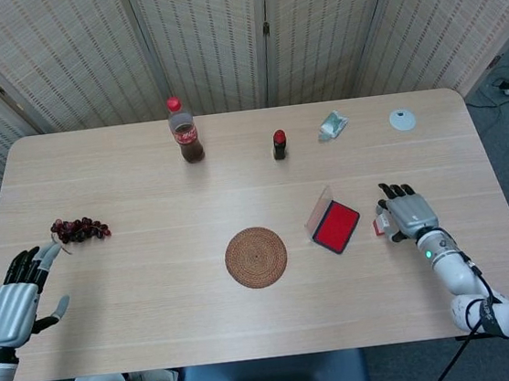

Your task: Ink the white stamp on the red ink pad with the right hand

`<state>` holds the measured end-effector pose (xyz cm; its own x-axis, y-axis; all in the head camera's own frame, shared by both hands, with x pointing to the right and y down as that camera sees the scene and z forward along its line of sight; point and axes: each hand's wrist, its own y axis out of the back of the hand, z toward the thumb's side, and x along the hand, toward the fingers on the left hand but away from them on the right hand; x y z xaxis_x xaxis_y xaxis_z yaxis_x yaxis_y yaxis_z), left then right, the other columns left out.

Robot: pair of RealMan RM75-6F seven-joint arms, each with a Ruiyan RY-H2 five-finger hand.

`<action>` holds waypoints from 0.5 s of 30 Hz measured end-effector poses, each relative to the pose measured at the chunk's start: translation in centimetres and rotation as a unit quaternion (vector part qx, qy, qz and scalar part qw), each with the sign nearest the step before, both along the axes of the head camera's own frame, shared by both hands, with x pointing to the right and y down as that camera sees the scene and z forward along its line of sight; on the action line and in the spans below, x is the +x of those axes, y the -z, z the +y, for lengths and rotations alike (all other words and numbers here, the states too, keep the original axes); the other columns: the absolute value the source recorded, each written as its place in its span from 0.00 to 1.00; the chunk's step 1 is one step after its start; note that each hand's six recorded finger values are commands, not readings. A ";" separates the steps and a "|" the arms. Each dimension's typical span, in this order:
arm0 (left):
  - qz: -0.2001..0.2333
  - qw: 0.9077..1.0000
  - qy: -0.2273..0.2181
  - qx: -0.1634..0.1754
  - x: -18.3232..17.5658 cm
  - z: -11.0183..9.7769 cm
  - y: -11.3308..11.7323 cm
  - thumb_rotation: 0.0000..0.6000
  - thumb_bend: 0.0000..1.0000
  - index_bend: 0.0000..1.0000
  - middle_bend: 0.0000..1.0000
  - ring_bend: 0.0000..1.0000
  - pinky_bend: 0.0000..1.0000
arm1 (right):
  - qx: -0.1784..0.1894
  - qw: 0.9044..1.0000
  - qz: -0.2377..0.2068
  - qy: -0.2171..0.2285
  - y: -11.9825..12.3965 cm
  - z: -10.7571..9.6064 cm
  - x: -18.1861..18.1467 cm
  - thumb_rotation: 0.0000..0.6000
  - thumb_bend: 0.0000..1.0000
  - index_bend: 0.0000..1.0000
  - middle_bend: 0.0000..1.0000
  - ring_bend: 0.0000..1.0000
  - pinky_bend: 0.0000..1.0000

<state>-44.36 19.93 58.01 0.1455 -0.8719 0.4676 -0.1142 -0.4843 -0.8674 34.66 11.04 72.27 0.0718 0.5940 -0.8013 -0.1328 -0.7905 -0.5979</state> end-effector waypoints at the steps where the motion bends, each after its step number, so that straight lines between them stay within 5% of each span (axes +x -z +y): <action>1: 0.000 1.000 -0.001 0.000 0.0 0.0 0.0 1.00 0.36 0.00 0.00 0.00 0.00 | 0.002 1.000 0.000 0.000 0.0 0.0 0.0 1.00 0.44 0.34 0.01 0.00 0.00; 15: -0.002 1.000 0.001 0.002 0.0 0.1 0.1 1.00 0.36 0.00 0.00 0.00 0.00 | 0.015 1.000 0.001 0.010 0.0 0.0 -0.2 1.00 0.48 0.37 0.03 0.00 0.10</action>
